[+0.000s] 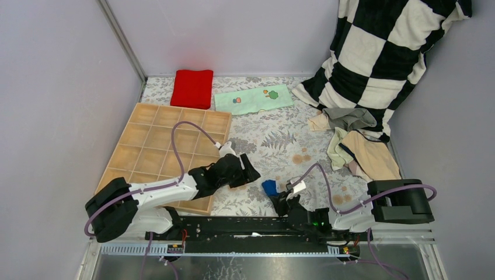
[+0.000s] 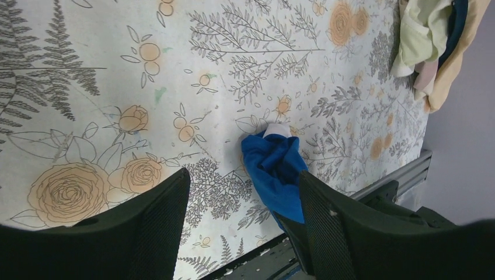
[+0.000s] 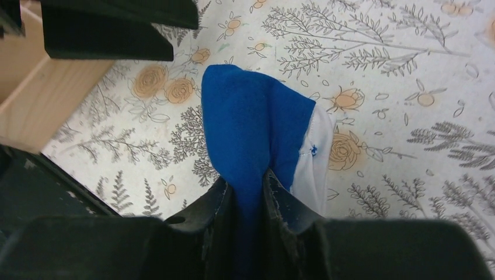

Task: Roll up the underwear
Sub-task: Pick up the underwear from the center of the board.

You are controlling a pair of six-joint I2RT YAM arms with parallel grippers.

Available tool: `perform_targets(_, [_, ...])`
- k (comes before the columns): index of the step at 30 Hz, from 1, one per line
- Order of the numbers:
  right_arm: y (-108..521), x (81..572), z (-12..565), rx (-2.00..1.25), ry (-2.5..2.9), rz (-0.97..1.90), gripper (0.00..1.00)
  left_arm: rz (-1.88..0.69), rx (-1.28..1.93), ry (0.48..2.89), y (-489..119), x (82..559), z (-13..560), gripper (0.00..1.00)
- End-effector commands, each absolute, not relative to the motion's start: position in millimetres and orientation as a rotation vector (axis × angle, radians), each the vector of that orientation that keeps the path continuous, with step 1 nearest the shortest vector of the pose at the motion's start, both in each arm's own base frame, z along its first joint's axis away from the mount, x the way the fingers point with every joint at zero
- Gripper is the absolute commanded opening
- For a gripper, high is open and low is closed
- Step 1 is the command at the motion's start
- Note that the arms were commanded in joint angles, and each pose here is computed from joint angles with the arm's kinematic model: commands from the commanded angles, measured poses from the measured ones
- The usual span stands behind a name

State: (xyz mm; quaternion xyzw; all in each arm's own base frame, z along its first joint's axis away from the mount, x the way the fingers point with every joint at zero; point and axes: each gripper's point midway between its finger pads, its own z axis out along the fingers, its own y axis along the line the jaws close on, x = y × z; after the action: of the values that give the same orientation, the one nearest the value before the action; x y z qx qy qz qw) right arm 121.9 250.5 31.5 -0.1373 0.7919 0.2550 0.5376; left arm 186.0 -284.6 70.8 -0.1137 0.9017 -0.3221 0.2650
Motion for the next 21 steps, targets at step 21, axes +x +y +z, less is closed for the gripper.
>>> perform_targets(21, [207.9, 116.8, -10.7, 0.072, 2.112, 0.576, 0.0, -1.103, -0.097, 2.496, -347.9, 138.1, 44.4, 0.73])
